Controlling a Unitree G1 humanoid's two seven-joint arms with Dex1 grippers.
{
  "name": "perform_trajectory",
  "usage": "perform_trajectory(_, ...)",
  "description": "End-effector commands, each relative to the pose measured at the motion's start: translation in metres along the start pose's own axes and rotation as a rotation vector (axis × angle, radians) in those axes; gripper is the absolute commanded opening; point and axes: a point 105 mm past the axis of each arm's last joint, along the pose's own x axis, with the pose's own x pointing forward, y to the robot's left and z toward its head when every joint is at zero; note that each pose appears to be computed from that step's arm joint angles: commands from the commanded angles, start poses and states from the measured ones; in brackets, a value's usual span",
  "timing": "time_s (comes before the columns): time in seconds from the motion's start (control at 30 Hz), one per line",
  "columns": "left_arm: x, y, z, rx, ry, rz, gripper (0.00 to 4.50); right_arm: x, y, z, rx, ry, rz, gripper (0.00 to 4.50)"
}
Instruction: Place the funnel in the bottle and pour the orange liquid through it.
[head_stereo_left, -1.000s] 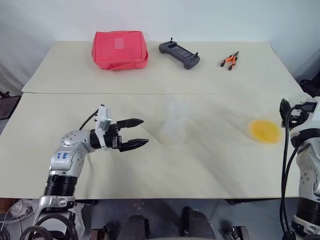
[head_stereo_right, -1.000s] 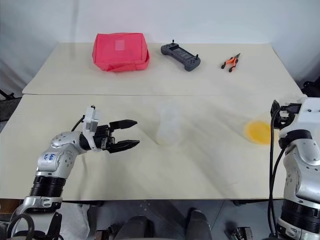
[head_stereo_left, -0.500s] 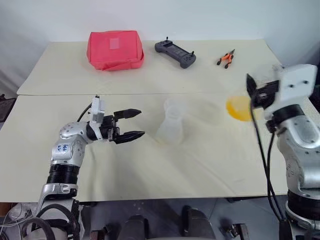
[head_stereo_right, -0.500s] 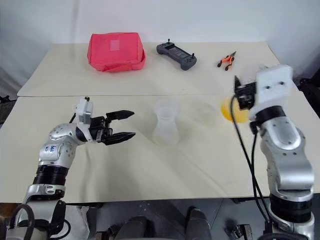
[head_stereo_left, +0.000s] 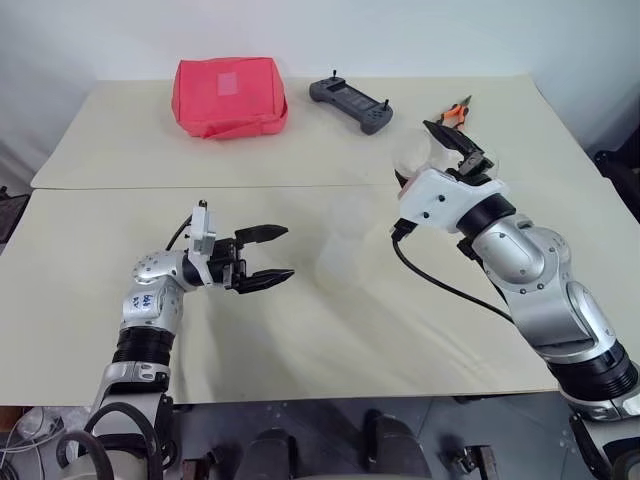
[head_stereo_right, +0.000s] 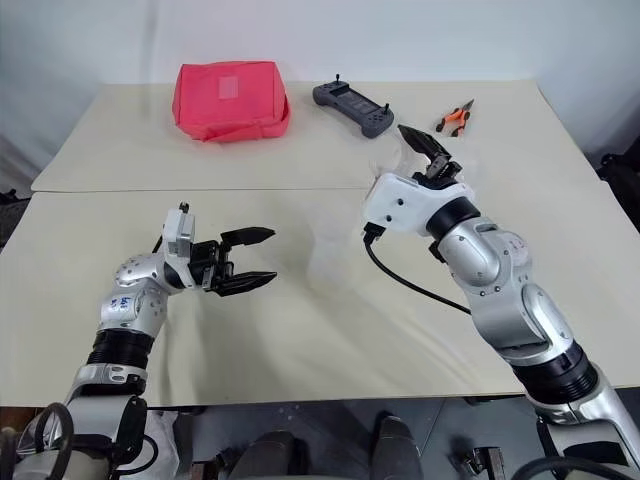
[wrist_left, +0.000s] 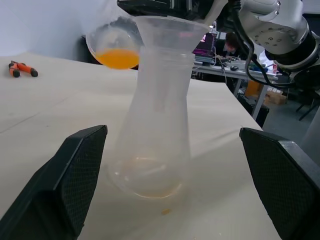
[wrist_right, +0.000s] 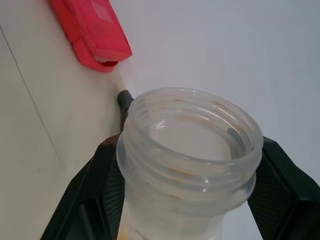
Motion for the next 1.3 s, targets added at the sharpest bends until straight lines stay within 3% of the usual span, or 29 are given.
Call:
perform_trajectory(0.03, 0.002, 0.002, 0.007, 0.036, -0.007, -0.004, 4.5, 0.002, -0.009, 0.012, -0.093, -0.06, -0.023, 2.81)
perform_trajectory(0.6, 0.007, 0.003, 0.009, 0.048, -0.025, -0.003, 4.5, 0.016, -0.002, 0.027, -0.441, -0.24, -0.015, 2.81)
perform_trajectory(1.3, 0.008, 0.005, 0.01, 0.048, -0.041, 0.0, 4.5, 0.014, 0.005, 0.041, -0.558, -0.348, -0.026, 2.81)
